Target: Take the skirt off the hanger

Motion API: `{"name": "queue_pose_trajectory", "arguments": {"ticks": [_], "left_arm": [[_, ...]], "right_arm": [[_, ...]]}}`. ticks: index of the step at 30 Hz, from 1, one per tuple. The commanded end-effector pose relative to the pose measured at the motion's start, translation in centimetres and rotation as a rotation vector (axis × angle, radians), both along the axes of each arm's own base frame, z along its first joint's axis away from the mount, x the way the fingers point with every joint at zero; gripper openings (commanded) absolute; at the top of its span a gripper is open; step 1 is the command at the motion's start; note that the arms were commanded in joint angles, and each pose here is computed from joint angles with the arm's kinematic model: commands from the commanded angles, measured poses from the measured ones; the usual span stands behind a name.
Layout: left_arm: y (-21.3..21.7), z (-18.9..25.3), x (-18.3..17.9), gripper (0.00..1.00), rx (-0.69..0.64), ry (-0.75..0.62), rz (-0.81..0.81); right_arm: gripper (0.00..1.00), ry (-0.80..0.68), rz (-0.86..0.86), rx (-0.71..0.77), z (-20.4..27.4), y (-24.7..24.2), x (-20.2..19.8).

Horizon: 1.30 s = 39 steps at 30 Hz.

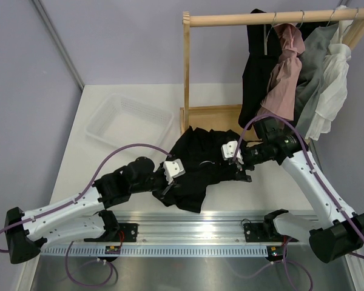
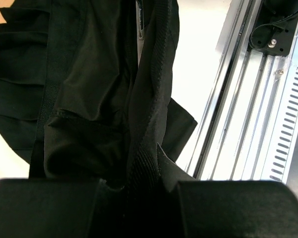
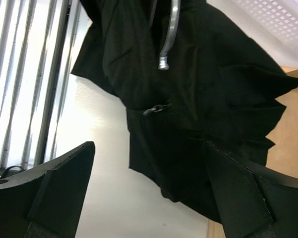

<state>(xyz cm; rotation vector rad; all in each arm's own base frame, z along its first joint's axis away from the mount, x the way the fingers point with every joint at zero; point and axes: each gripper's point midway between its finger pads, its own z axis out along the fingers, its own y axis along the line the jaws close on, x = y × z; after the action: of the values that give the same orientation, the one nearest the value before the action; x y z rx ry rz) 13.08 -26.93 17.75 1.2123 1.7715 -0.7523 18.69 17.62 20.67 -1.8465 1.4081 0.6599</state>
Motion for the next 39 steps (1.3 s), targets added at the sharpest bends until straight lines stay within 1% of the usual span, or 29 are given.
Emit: {"name": "queue_pose_trajectory", "arguments": {"ticks": [1, 3, 4, 7, 8, 9, 11, 14, 16, 17, 20, 23, 24, 27, 28, 31, 32, 33, 36, 39], "left_arm": [[-0.6, 2.7, 0.2, 0.0, -0.08, -0.048, -0.016], [-0.5, 2.8, 0.2, 0.0, -0.08, -0.05, -0.013], [-0.4, 2.8, 0.3, 0.0, -0.078, -0.054, -0.01], [-0.4, 2.6, 0.4, 0.0, -0.068, -0.058, -0.007], [-0.3, 2.5, 0.4, 0.0, -0.065, -0.059, -0.005], [-0.3, 2.4, 0.4, 0.0, -0.059, -0.056, -0.004], [-0.3, 2.7, 0.5, 0.0, -0.068, -0.06, 0.0], [-0.2, 3.4, 0.7, 0.0, -0.085, -0.076, 0.012], [0.0, 3.7, 0.9, 0.0, -0.09, -0.086, 0.024], [0.1, 4.0, 0.9, 0.0, -0.098, -0.091, 0.029], [0.4, 4.7, 1.0, 0.0, -0.117, -0.105, 0.046], [0.8, 5.1, 1.2, 0.0, -0.131, -0.11, 0.07], [1.0, 5.2, 1.4, 0.0, -0.134, -0.113, 0.086], [1.8, 5.4, 1.5, 0.0, -0.135, -0.115, 0.121], [2.1, 5.4, 1.6, 0.0, -0.136, -0.115, 0.136], [3.3, 5.1, 1.7, 0.0, -0.122, -0.111, 0.179], [3.7, 5.2, 2.0, 0.0, -0.121, -0.12, 0.211], [4.1, 5.5, 1.9, 0.0, -0.133, -0.121, 0.22], [4.4, 5.5, 1.7, 0.0, -0.141, -0.118, 0.227], [4.5, 6.3, 1.3, 0.0, -0.167, -0.125, 0.208]], "right_arm": [[0.98, -0.109, 0.015, 0.076, 2.5, 1.4, 2.4], [0.95, -0.121, 0.003, 0.082, 2.7, 1.6, 3.0], [0.87, -0.101, -0.008, 0.084, 2.7, 1.6, 3.2], [0.69, -0.04, -0.011, 0.094, 2.7, 1.9, 2.8], [0.59, -0.022, -0.007, 0.102, 2.6, 2.0, 2.5], [0.55, -0.01, -0.008, 0.105, 2.5, 2.1, 2.3], [0.48, 0.019, -0.01, 0.106, 2.0, 2.1, 2.1], [0.46, 0.044, -0.01, 0.107, 1.5, 2.2, 1.9], [0.42, 0.058, -0.01, 0.106, 1.3, 2.2, 1.9], [0.39, 0.063, -0.007, 0.111, 1.3, 2.3, 1.8], [0.33, 0.086, -0.001, 0.112, 1.1, 2.4, 1.6], [0.12, 0.104, 0.003, 0.106, 0.8, 2.4, 1.5], [0.0, 0.11, -0.01, 0.1, 0.8, 2.3, 1.6], [0.0, 0.072, -0.086, 0.049, 0.3, 1.3, 2.5], [0.0, 0.023, -0.127, 0.025, 0.1, 0.7, 3.6], [0.0, -0.014, -0.23, 0.043, 1.0, -1.7, 5.1], [0.0, -0.024, -0.292, 0.048, 1.3, -3.4, 6.1], [0.0, -0.036, -0.314, 0.052, 1.8, -4.1, 6.6], [0.0, -0.038, -0.378, 0.032, 1.5, -6.2, 7.2], [0.0, -0.058, -0.432, 0.005, 0.4, -7.2, 8.1]]}}
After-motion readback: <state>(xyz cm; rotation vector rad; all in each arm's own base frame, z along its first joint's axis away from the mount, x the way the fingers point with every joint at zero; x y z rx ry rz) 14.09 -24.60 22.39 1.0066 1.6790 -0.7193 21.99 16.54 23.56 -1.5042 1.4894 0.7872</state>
